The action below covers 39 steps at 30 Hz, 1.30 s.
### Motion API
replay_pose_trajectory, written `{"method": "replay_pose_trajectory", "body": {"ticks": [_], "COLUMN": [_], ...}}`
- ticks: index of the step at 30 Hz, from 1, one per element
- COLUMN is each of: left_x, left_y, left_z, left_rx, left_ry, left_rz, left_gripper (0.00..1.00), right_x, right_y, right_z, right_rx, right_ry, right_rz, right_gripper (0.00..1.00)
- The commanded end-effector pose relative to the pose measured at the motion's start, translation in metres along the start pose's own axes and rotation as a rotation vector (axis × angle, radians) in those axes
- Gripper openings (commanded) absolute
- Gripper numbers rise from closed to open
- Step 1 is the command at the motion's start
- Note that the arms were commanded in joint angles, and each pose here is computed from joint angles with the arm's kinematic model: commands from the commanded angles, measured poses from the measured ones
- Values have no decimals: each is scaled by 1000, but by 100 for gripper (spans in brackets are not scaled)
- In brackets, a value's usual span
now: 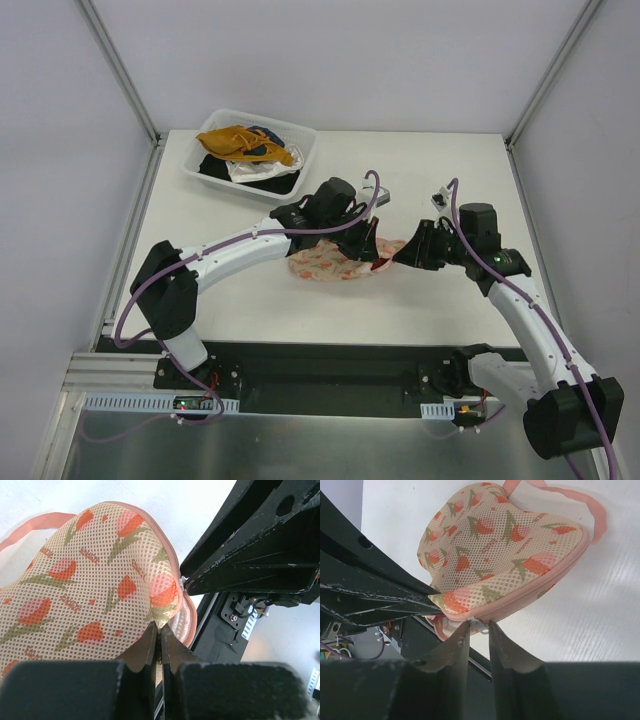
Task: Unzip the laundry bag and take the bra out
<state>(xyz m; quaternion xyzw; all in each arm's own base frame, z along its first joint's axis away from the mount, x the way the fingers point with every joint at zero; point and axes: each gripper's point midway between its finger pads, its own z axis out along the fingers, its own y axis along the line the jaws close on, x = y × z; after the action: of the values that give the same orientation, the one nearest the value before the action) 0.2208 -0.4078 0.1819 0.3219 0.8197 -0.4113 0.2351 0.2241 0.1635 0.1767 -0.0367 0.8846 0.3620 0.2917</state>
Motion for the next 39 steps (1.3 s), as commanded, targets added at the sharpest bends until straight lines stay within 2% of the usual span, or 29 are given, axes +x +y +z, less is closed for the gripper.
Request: {"method": "replay_pose_trajectory", "body": {"ticks": [1, 4, 6, 12, 24, 25, 28, 39], "left_x": [-19, -20, -20, -18, -17, -16, -16, -17], "left_y": [-13, -14, -14, -13, -14, -13, -14, -16], "left_z": [-8, -8, -8, -8, -9, -8, -10, -10], "left_rx": [48, 51, 51, 52, 53, 52, 54, 58], "left_ry": [-49, -51, -51, -46, -46, -43, -45, -47], "left_rz": [35, 35, 35, 26, 25, 24, 25, 26], "left_gripper": [0, 0, 0, 0, 0, 0, 0, 0], "right_x": [-3, -1, -1, -1, -5, -5, -2, 2], "right_y": [3, 2, 1, 1, 2, 1, 1, 4], "right_z": [-2, -3, -3, -2, -12, -12, -11, -4], "right_rx": [-12, -12, -10, -10, 18, 23, 23, -19], "right_ry": [-13, -13, -13, -7, -40, -43, -32, 6], "right_rz": [-17, -18, -17, -12, -30, -28, -18, -7], "right_gripper": [29, 29, 26, 1, 1, 12, 33, 32]}}
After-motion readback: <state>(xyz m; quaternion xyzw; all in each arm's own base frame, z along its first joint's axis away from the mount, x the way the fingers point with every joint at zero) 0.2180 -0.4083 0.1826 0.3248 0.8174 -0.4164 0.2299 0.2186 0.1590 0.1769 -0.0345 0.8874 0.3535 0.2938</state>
